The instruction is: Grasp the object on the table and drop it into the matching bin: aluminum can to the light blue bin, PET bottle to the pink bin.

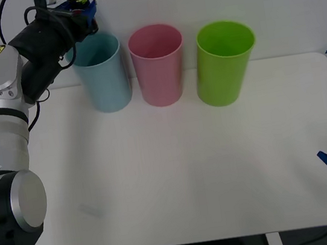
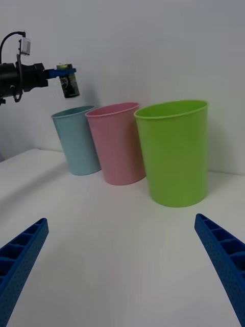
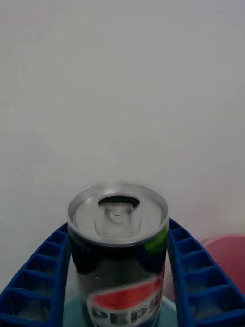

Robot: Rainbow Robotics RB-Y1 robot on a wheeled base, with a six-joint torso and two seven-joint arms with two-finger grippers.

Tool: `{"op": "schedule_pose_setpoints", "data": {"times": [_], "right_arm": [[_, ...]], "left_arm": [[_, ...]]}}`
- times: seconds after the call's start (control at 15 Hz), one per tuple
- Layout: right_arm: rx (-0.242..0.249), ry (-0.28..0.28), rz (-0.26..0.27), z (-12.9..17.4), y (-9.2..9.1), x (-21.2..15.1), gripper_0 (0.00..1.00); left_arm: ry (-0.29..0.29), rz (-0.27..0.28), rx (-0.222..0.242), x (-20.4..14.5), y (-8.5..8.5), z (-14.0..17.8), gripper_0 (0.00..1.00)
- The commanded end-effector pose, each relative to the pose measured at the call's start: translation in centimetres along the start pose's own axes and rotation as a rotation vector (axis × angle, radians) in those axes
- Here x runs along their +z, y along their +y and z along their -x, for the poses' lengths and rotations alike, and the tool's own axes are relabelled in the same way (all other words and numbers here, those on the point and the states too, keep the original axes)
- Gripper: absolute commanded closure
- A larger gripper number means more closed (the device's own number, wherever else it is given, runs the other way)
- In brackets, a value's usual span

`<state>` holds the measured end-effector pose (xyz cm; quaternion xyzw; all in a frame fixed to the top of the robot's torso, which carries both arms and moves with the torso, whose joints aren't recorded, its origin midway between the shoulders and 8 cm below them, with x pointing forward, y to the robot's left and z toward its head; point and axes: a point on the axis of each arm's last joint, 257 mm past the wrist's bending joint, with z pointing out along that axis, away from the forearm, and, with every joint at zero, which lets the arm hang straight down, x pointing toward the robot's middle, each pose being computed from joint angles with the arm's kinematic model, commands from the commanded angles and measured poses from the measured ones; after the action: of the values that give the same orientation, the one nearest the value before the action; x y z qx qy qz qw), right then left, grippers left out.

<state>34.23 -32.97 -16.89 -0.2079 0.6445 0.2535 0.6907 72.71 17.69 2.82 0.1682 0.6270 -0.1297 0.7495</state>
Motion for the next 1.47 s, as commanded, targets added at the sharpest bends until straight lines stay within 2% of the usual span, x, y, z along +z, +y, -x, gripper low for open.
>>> {"op": "schedule_pose_setpoints", "data": {"times": [0.07,0.4,0.53,0.73,1.13,1.47], "right_arm": [[0.000,0.000,0.000,0.0,0.0,0.0,0.00],[0.000,0.000,0.000,0.0,0.0,0.0,0.00],[0.000,0.000,0.000,0.0,0.0,0.0,0.00],[0.000,0.000,0.000,0.0,0.0,0.0,0.00],[0.000,0.000,0.000,0.0,0.0,0.0,0.00],[0.000,0.000,0.000,0.0,0.0,0.0,0.00]], "left_arm": [[-0.001,-0.002,-0.011,-0.1,-0.1,-0.1,0.00],[-0.012,-0.020,-0.054,-0.6,-0.4,-0.8,0.00],[-0.026,-0.040,-0.088,-1.3,-0.3,-0.9,0.00],[-0.039,-0.085,-0.111,-3.0,0.4,-1.1,0.00],[-0.101,-0.112,-0.125,-9.0,1.2,-1.5,0.00],[-0.119,-0.123,-0.119,-14.5,1.2,-2.8,0.00]]}}
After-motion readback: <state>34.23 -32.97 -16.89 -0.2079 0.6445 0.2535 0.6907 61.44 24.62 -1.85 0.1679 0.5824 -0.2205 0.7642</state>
